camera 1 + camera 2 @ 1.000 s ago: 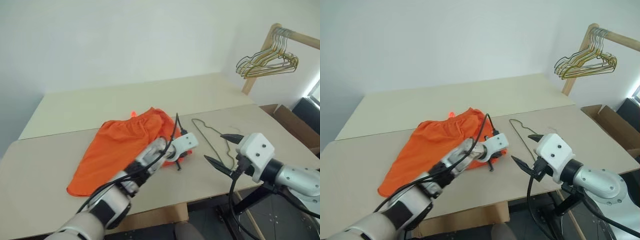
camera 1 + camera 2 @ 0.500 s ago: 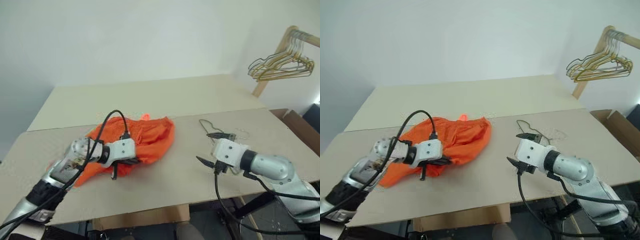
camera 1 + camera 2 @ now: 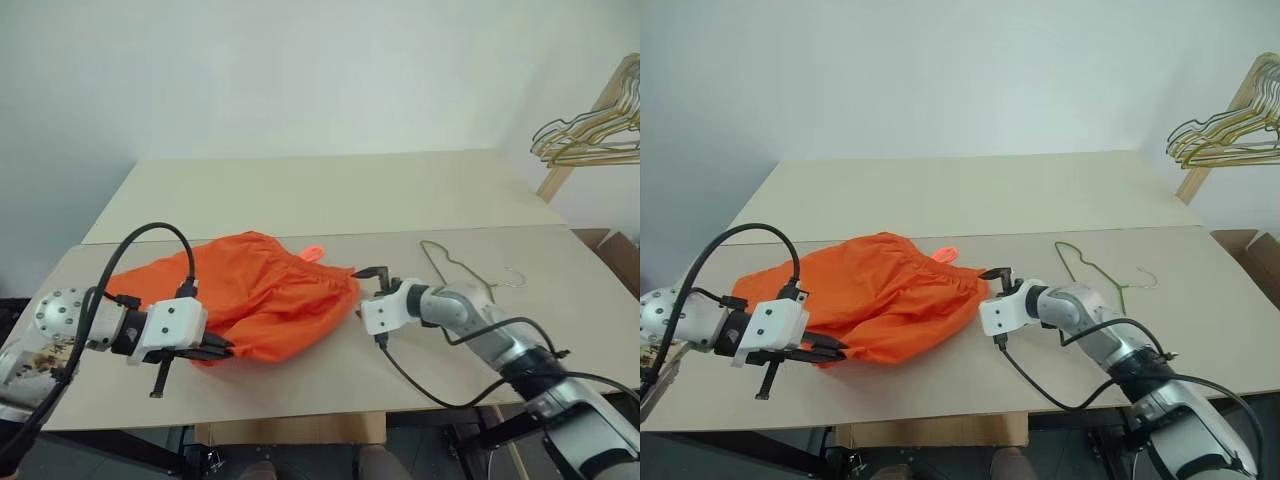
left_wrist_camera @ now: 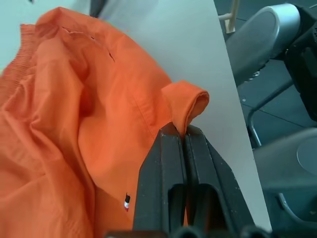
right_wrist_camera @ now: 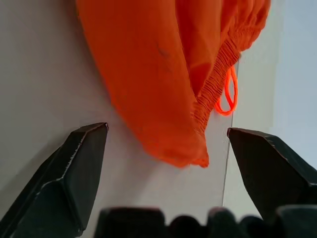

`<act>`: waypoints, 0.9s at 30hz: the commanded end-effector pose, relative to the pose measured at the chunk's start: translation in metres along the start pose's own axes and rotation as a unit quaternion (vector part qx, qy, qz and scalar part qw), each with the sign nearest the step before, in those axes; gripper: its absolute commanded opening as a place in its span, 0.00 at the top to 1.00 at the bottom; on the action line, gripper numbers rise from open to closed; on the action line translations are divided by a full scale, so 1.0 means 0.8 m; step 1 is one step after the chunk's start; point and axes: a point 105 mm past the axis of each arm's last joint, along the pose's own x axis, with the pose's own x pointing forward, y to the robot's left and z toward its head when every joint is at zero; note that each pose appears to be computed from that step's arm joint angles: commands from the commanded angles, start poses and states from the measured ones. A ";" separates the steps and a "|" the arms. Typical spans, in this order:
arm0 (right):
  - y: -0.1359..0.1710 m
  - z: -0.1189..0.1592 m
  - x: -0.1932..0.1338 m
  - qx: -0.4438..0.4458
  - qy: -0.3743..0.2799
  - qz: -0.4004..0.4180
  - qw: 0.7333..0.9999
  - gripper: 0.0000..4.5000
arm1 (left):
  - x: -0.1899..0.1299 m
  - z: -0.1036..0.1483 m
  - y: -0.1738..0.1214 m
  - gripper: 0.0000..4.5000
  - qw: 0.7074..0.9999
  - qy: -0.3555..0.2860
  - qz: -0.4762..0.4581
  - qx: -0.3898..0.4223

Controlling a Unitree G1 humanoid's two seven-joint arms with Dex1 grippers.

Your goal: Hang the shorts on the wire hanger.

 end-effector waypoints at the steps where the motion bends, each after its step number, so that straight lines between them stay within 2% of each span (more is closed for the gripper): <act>1: -0.007 -0.017 0.015 -0.040 0.024 -0.015 0.999 0.00 | -0.012 0.013 0.001 0.99 1.000 -0.007 0.017 0.014; 5: -0.018 -0.030 0.031 -0.043 0.047 -0.040 0.997 0.00 | -0.022 0.010 -0.009 0.99 1.000 -0.004 0.014 0.006; 8: -0.016 -0.031 0.038 -0.036 0.041 -0.042 0.998 0.00 | -0.026 0.005 -0.013 0.99 1.000 0.000 0.019 0.001; 12: -0.005 -0.028 0.034 -0.034 0.015 -0.026 0.999 0.21 | -0.029 -0.001 -0.014 1.00 1.000 0.005 0.022 -0.001; 21: -0.002 -0.023 0.005 -0.043 -0.016 -0.025 0.999 0.95 | -0.029 -0.010 -0.007 1.00 1.000 0.011 0.018 -0.001; 22: -0.002 -0.024 0.001 -0.043 -0.017 -0.026 0.999 0.99 | -0.029 -0.013 -0.005 1.00 1.000 0.013 0.017 0.000; 27: -0.009 -0.028 -0.036 -0.040 0.001 -0.039 0.998 0.99 | -0.024 -0.018 0.005 1.00 1.000 0.019 0.018 0.011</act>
